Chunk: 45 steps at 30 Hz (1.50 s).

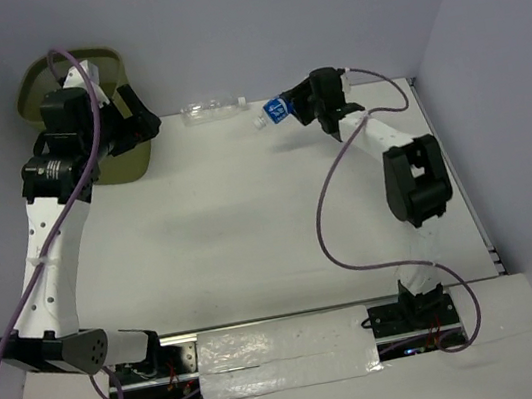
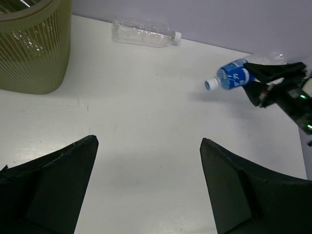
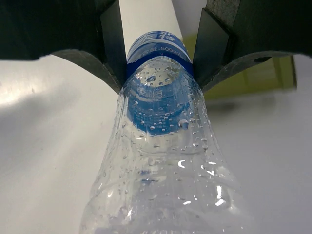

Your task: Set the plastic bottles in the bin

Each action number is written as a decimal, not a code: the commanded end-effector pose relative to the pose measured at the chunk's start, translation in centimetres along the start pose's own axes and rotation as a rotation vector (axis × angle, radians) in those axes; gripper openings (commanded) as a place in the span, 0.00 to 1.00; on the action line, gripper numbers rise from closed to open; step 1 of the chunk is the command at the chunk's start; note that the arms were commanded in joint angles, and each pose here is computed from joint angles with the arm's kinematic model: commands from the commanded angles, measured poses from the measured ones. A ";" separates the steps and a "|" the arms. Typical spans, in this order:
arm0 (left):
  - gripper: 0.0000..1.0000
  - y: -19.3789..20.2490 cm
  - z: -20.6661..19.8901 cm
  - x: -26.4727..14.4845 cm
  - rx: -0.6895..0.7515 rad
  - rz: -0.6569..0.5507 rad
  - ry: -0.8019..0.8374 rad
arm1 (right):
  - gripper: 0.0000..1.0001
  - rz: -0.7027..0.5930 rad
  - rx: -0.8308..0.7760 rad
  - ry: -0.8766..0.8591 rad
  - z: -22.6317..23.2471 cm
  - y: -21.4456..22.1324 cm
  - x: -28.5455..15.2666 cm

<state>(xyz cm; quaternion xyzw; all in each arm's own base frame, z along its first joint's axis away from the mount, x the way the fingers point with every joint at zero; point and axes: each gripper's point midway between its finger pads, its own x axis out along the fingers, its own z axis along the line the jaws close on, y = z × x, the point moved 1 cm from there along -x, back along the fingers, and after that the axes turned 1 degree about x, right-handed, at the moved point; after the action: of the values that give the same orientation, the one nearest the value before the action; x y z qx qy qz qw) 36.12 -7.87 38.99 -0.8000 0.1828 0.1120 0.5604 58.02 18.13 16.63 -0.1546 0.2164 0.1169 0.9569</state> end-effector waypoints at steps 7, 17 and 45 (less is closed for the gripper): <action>1.00 -1.7 -3.9 1.2 -0.051 0.096 0.144 | 0.45 0.453 -0.659 -0.301 2.5 6.2 -18.8; 0.97 2.0 -13.3 2.8 -0.126 0.323 0.550 | 0.49 0.844 -0.900 -0.512 3.3 12.1 -31.2; 0.97 11.3 -18.1 2.6 -0.108 0.568 0.685 | 0.53 0.933 -0.906 -0.590 3.8 15.2 -33.4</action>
<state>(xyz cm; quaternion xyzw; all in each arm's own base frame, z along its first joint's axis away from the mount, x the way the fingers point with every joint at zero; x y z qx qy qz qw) 33.78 -28.19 33.73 -0.7405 0.5556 0.0255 0.3772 26.07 28.11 28.56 -0.3778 -0.0344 0.6404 0.6679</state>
